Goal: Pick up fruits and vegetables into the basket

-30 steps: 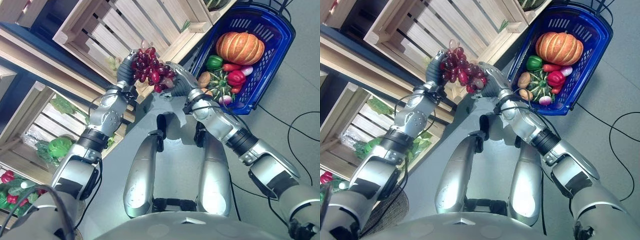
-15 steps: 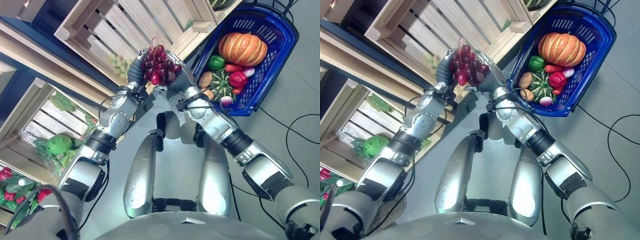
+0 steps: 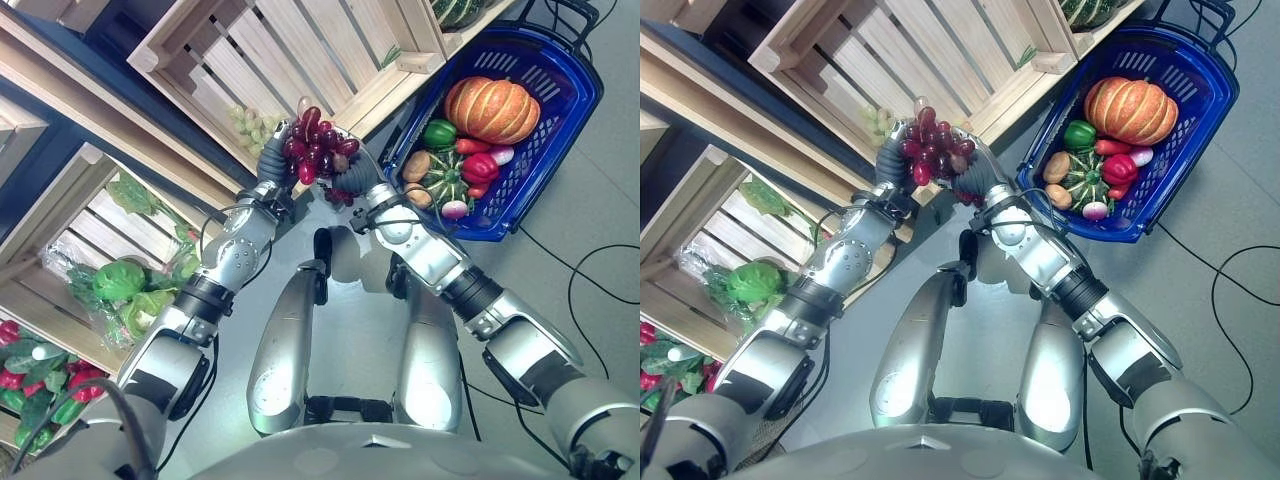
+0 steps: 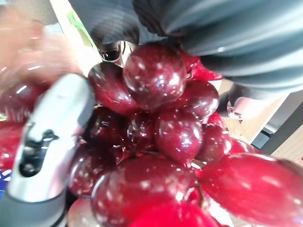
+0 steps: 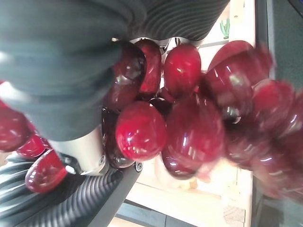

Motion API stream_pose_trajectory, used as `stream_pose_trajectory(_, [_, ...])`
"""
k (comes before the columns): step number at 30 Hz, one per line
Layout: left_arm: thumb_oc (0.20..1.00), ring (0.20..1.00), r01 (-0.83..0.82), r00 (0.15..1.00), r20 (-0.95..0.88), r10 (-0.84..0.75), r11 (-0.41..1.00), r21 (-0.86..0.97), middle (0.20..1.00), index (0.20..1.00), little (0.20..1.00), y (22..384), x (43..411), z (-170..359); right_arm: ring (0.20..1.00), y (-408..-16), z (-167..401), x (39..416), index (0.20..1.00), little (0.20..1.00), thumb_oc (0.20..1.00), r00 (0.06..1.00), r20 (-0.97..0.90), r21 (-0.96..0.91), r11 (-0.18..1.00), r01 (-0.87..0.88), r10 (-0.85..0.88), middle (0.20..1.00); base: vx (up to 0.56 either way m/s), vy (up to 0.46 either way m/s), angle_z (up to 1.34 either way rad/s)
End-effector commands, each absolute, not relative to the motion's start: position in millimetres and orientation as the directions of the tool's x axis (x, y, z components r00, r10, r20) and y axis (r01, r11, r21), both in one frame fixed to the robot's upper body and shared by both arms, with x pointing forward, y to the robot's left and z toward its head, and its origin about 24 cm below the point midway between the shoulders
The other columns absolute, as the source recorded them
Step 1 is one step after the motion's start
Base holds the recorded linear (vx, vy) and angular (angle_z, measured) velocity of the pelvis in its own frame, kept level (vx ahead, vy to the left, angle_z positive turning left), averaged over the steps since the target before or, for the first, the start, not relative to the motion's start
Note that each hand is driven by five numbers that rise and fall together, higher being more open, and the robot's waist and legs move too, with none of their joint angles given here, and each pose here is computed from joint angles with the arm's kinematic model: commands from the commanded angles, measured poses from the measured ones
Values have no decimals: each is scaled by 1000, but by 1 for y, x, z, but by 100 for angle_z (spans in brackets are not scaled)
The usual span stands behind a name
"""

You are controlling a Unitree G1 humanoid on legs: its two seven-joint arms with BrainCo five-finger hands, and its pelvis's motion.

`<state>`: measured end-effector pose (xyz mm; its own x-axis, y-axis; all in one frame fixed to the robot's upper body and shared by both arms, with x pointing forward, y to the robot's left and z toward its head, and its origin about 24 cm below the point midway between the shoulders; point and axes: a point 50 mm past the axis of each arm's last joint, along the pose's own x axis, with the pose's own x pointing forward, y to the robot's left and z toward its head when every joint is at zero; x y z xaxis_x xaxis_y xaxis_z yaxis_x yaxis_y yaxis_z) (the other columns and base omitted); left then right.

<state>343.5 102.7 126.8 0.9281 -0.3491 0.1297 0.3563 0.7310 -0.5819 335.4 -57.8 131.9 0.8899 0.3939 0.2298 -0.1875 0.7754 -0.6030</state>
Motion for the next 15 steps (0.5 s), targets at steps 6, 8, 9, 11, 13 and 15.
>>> stream_pose_trajectory(6, [200,200,744,668,492,-559,531,-405,200,200,200,41,308,197,200,-25,145,338,200,200,200,862,202,-566,774,-284,464,200,-2,-27,3])
stream_pose_trajectory(8, [200,200,742,667,508,-544,548,-386,200,200,200,43,308,201,200,-28,144,340,200,200,200,870,192,-550,784,-287,454,200,3,-31,5])
stream_pose_trajectory(9, [200,200,742,665,514,-542,552,-380,200,200,200,43,307,202,200,-28,144,340,200,200,200,871,187,-540,788,-296,455,200,0,-38,4])
stream_pose_trajectory(11, [200,200,751,653,517,-554,560,-349,200,200,200,42,306,204,200,-29,143,340,200,200,200,871,179,-512,799,-315,458,200,-5,-39,4])
stream_pose_trajectory(13, [718,718,745,649,525,-550,599,-294,718,718,718,42,305,208,200,-29,143,340,200,200,200,868,171,-466,815,-345,465,200,-6,-43,2])
stream_pose_trajectory(15, [1000,1000,724,640,560,-527,657,-210,1000,1000,1000,44,304,215,200,-29,144,339,200,200,200,863,164,-402,831,-383,478,200,-1,-39,1])
